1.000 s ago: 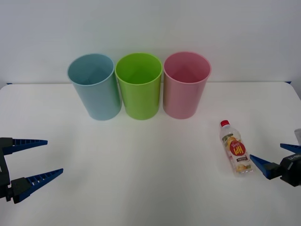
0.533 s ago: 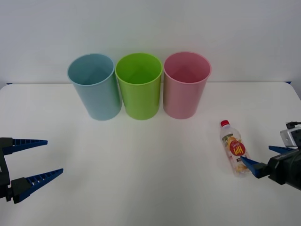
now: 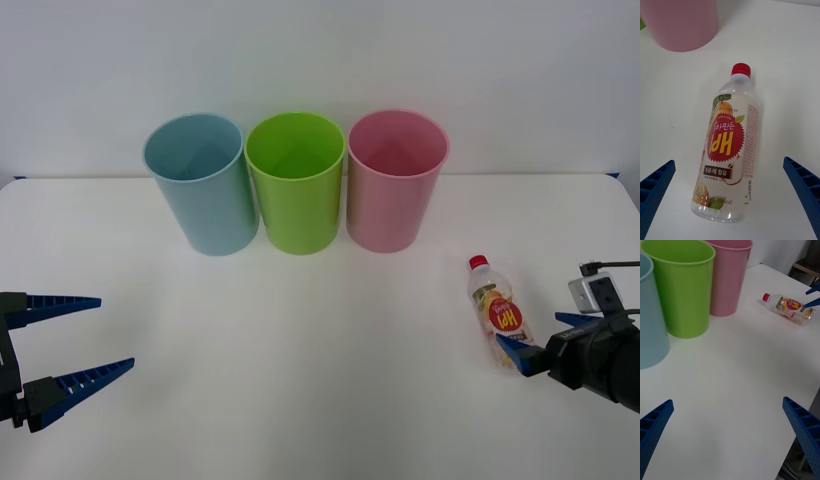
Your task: Put cans in the blue bin and PET bottles in the pink bin and trash in the green bin.
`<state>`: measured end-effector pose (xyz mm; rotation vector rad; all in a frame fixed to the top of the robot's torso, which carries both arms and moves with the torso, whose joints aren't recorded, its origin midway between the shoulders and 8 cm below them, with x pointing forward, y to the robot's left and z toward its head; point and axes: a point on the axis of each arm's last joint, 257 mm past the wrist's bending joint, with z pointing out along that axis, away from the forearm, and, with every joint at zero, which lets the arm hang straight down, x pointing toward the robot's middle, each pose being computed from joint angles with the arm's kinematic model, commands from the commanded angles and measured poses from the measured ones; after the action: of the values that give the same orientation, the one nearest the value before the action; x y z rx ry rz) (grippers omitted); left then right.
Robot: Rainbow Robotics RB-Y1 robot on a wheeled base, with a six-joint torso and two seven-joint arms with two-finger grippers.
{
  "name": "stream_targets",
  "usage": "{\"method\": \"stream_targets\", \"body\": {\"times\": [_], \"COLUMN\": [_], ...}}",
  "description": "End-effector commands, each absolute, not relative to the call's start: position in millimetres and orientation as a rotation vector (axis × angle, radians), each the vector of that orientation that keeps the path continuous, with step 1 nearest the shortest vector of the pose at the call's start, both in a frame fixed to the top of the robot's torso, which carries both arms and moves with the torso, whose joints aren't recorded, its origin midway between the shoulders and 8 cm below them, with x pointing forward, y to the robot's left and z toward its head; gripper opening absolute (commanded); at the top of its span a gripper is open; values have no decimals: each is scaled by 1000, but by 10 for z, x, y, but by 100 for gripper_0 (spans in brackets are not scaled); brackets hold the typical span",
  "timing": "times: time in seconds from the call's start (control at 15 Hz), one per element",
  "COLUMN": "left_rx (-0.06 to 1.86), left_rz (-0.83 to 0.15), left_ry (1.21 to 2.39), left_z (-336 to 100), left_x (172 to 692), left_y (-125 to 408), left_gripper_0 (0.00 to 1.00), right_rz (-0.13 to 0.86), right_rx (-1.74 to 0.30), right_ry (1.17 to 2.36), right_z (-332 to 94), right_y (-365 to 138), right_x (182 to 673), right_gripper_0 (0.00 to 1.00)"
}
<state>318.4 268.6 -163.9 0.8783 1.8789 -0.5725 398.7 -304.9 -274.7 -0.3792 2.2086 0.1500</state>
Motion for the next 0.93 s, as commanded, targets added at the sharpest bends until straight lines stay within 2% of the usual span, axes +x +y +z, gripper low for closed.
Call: {"method": "stream_targets", "body": {"times": [0.07, 0.93], "left_rx": [878, 878], "left_rz": [-573, -573], "left_ry": [1879, 1879], "left_z": [-1639, -1639], "left_x": [3184, 3184], "left_y": [2686, 2686], "left_gripper_0": [100, 100], "right_rz": [150, 117], "right_rx": [-374, -331], "right_ry": [2214, 2267], "right_z": [-2805, -3303], "right_y": [-2995, -2959], "right_x": [4017, 4474], "right_gripper_0": [100, 100]}}
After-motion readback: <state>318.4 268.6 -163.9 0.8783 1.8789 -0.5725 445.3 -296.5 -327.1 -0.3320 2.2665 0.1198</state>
